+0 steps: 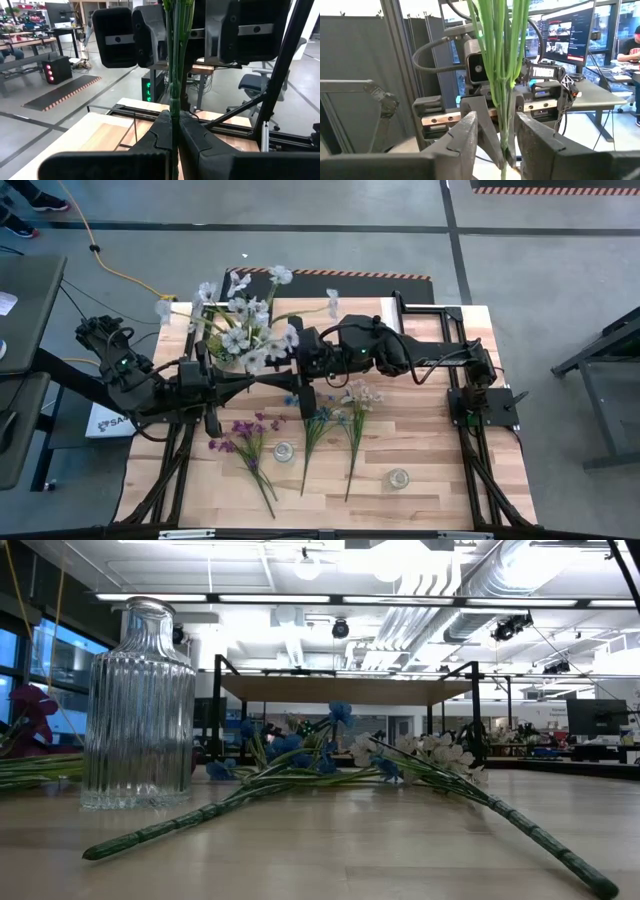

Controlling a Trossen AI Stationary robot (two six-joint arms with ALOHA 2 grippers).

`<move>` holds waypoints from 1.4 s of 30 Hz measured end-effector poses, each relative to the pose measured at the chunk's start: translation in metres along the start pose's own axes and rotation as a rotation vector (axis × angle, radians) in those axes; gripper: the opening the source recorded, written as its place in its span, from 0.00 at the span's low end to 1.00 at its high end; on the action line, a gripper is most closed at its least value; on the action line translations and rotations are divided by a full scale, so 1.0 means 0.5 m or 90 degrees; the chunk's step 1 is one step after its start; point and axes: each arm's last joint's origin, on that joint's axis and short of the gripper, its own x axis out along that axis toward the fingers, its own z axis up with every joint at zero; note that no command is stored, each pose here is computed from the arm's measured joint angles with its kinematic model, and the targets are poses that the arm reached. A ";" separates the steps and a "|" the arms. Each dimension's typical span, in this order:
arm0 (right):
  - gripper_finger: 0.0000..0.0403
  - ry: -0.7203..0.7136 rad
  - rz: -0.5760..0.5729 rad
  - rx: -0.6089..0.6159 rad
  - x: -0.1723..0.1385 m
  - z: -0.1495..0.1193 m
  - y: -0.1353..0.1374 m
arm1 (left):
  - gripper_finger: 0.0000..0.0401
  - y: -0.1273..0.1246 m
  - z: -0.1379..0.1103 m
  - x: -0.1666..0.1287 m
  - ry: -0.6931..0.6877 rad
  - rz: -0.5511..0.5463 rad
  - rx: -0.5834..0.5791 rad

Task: Pick and place flowers into a vace then onto a shelf
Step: Put the left white flowers into the right transparent vase

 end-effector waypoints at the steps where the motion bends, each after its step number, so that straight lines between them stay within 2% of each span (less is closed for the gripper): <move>1: 0.35 0.001 -0.004 0.000 0.000 0.000 0.000 | 0.10 0.000 0.000 0.000 0.000 0.000 0.000; 7: 0.44 0.003 -0.009 0.000 0.002 -0.004 -0.001 | 0.10 0.000 0.000 0.000 0.000 0.000 0.000; 13: 0.45 0.015 -0.008 0.001 0.024 -0.031 -0.006 | 0.10 0.000 0.000 0.000 0.000 0.000 0.000; 19: 0.45 -0.007 0.004 0.000 0.030 -0.030 -0.006 | 0.10 0.000 0.000 0.000 0.000 0.000 0.000; 37: 0.32 0.001 -0.010 0.001 0.034 -0.037 -0.008 | 0.10 -0.003 -0.002 0.002 0.002 -0.001 0.002; 42: 0.25 0.007 -0.013 0.001 0.034 -0.039 -0.009 | 0.10 -0.003 -0.002 0.002 0.002 -0.001 0.002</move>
